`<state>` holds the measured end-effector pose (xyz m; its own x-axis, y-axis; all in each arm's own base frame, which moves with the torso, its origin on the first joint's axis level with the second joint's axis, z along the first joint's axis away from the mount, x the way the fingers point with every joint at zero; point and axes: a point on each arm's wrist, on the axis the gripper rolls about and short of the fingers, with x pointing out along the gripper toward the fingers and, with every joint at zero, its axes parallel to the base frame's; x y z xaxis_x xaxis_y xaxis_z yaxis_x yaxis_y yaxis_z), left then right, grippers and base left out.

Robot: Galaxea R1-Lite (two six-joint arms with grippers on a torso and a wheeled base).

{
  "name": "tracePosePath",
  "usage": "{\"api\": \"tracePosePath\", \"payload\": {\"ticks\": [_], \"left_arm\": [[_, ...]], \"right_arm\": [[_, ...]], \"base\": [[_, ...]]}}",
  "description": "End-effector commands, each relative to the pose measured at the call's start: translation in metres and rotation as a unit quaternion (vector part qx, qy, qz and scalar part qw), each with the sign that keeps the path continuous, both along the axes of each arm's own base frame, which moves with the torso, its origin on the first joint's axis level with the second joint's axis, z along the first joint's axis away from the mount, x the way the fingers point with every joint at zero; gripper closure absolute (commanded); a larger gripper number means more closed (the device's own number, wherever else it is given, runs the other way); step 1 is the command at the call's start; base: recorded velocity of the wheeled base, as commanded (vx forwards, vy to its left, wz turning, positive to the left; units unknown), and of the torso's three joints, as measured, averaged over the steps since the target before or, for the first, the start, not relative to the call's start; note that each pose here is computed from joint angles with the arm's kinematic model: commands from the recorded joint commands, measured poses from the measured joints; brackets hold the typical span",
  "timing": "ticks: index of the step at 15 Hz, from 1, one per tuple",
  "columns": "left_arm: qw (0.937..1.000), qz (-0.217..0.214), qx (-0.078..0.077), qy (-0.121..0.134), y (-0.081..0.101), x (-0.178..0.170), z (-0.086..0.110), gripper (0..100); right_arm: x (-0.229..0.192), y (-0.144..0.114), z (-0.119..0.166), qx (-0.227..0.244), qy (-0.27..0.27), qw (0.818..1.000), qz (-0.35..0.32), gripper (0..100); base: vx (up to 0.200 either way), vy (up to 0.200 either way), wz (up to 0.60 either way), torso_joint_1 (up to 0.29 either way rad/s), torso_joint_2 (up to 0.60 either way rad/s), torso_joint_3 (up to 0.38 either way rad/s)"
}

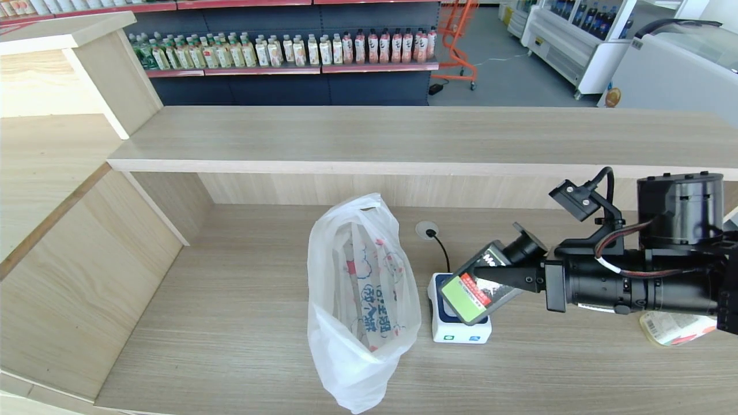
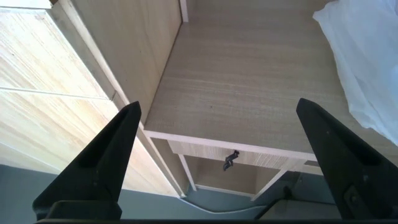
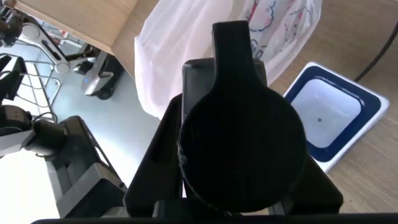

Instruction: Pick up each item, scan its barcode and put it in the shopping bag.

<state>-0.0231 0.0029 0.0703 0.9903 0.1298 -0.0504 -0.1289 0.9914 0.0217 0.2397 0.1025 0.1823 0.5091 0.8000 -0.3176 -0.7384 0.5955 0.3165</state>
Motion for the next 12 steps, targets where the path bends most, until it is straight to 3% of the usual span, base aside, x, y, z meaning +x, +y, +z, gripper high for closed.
{"api": "tracePosePath", "payload": {"ticks": [1,5,10,12], "left_arm": [[1.0000,0.000,0.000,0.001,0.000,0.000,0.000,0],[1.0000,0.000,-0.001,0.000,0.000,0.000,0.000,0],[1.0000,0.000,-0.001,0.001,0.000,0.000,0.000,0],[1.0000,0.000,-0.001,0.000,0.000,0.000,0.000,0]], "right_arm": [[0.019,0.010,-0.008,-0.004,0.014,1.000,0.003,100],[0.046,0.032,-0.031,-0.021,0.036,0.999,0.021,100],[0.075,0.067,-0.062,-0.039,-0.007,0.998,0.042,100],[0.076,0.092,-0.071,-0.053,-0.014,0.997,0.051,100]], "base": [[0.000,0.000,0.00,0.000,0.00,0.000],[0.000,0.000,0.00,0.000,0.00,0.000],[0.000,0.000,0.00,0.000,0.00,0.000],[0.000,0.000,0.00,0.000,0.00,0.000]]}}
